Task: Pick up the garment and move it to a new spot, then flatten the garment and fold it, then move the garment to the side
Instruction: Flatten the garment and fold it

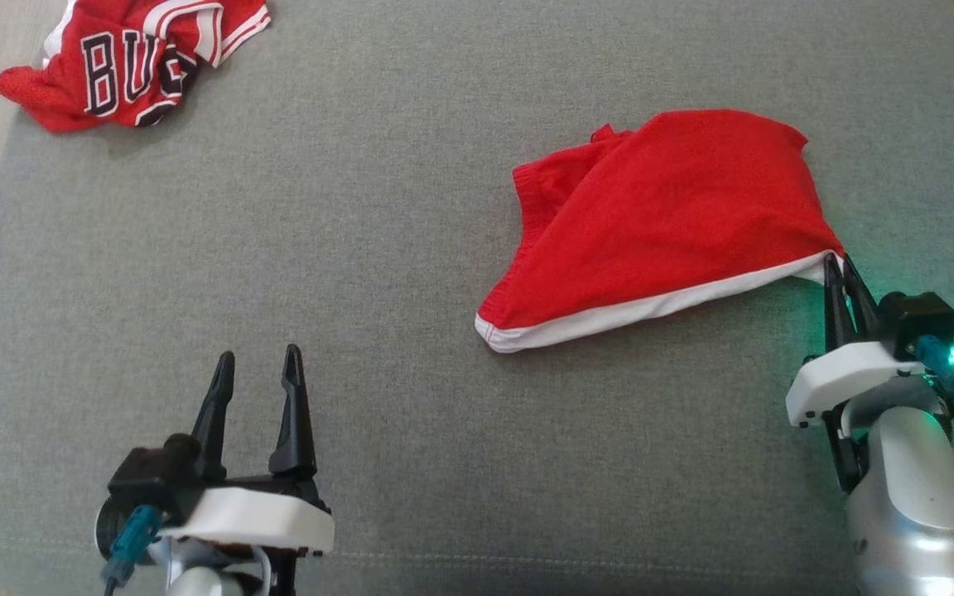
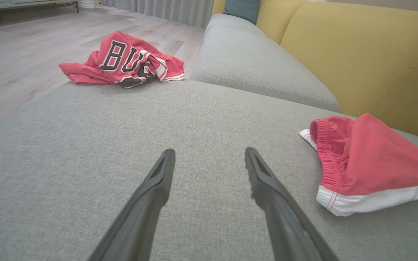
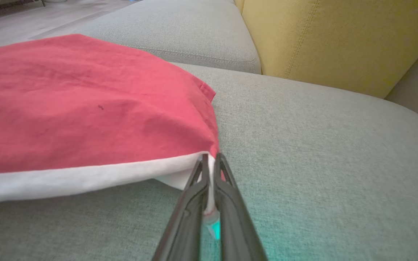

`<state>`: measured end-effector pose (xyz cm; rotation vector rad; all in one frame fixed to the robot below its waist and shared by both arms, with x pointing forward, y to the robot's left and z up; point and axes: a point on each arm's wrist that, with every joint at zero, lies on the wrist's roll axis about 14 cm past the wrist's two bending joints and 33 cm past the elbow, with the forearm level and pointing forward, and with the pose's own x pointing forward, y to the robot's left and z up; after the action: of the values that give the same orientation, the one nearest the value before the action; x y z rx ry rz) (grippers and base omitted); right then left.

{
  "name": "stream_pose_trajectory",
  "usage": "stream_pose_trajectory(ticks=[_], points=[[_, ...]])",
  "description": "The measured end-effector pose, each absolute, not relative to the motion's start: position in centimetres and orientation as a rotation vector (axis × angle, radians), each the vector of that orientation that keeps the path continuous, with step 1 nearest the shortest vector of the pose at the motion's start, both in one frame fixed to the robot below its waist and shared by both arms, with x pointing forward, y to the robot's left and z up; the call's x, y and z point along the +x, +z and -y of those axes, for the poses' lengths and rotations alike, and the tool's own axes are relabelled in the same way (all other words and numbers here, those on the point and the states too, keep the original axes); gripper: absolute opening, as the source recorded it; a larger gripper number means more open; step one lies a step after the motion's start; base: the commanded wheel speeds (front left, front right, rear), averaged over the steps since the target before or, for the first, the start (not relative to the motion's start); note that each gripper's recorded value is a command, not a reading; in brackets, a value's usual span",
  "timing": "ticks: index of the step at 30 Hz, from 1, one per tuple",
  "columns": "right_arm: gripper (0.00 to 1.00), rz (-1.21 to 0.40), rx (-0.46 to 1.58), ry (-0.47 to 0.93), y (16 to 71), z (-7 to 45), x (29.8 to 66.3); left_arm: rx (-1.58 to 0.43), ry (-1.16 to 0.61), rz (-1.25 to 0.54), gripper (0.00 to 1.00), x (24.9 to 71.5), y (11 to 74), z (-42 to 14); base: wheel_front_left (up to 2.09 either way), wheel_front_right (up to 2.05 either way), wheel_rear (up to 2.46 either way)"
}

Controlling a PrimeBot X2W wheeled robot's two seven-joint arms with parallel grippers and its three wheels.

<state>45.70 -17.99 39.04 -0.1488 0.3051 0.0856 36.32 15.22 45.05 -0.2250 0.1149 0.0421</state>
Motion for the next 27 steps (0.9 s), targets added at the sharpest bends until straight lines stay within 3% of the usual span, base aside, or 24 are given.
stream_pose_trajectory(ticks=[4,5,6,8,9,19,27], points=[[0.04,-0.296,-0.148,0.076,39.4,18.3,45.7,-0.225,0.039,-0.111,1.00,36.3,45.2,-15.1,0.00,0.00,0.00],[0.32,-0.289,-0.149,0.073,39.6,18.4,45.8,-0.226,0.037,-0.108,1.00,36.4,45.3,-15.1,0.00,0.00,0.00],[0.47,-0.282,-0.150,0.070,39.9,18.5,45.8,-0.226,0.035,-0.106,1.00,36.4,45.3,-15.0,0.00,0.00,0.00],[0.93,-0.268,-0.149,0.062,40.4,18.8,45.8,-0.227,0.030,-0.102,1.00,36.4,45.5,-14.9,0.00,0.00,0.00],[1.00,-0.262,-0.147,0.057,40.6,18.9,45.7,-0.227,0.027,-0.100,1.00,36.5,45.5,-14.8,0.00,0.00,0.00],[1.00,-0.296,-0.137,0.016,39.7,20.5,42.7,-0.232,-0.004,-0.080,1.00,36.7,46.2,-13.9,0.00,0.00,0.00],[1.00,-0.219,-0.085,-0.005,42.0,20.8,42.0,-0.232,-0.024,-0.051,1.00,36.6,47.2,-13.4,0.00,0.00,0.00]])
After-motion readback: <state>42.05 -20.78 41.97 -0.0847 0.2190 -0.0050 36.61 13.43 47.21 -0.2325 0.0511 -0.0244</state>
